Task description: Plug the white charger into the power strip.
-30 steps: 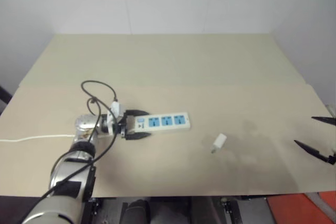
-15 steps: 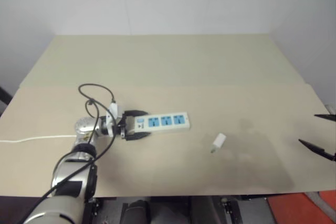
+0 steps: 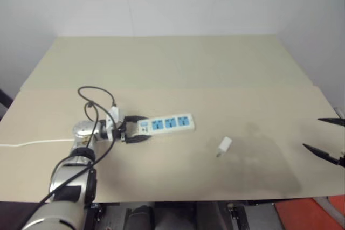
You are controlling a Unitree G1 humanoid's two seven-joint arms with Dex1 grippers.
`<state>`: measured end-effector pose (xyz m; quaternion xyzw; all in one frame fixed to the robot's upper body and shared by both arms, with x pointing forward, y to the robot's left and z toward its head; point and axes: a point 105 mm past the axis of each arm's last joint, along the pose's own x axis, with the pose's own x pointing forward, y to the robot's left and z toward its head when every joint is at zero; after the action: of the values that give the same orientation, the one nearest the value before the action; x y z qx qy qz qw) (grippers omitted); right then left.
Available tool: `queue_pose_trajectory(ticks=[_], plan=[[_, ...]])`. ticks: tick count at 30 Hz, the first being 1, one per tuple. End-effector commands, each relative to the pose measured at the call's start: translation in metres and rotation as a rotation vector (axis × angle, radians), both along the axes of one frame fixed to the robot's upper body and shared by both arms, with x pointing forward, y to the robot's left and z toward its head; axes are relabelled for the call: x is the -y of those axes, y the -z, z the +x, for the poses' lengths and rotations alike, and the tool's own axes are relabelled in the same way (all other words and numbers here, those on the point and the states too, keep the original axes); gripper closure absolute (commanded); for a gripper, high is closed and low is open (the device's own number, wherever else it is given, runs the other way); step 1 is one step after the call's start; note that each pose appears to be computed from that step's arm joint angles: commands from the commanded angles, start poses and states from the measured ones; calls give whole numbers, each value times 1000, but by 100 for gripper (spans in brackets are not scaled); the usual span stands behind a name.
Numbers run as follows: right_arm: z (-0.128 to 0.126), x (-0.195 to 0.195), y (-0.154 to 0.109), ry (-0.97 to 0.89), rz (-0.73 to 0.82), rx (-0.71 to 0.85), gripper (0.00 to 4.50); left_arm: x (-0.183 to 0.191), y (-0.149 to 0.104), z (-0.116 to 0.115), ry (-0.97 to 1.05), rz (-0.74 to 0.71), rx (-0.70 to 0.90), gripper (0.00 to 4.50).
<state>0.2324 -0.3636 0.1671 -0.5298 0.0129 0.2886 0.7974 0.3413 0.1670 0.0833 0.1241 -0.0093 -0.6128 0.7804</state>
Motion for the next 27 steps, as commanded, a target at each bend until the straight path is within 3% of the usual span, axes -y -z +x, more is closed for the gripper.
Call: queue_pose_trajectory(ticks=[1, 12, 16, 17, 18, 20, 23, 25, 27], plan=[[3, -4, -10, 4, 48, 67, 0, -1, 10, -2, -25, 1, -22, 123], [8, -8, -8, -10, 63, 69, 0, 2, 6, -2, 13, 15, -25, 123], [28, -25, -20, -75, 98, 139, 0, 8, 4, -4, 49, 30, 0, 123], [52, -19, -29, -20, 96, 70, 0, 9, 4, -4, 54, 30, 4, 123], [54, -30, -29, -69, 99, 99, 0, 10, 4, -4, 60, 31, 6, 123], [83, -39, -47, -92, 204, -108, 0, 13, 4, -5, 76, 41, 5, 123], [102, -66, -88, -119, 445, -485, 0, 16, 4, -5, 90, 51, 7, 123], [117, -94, -113, 172, 674, -825, 0, 17, 5, -6, 102, 64, 5, 123], [112, -121, -120, 646, 851, -1038, 0, 18, 5, -6, 112, 73, 4, 123]])
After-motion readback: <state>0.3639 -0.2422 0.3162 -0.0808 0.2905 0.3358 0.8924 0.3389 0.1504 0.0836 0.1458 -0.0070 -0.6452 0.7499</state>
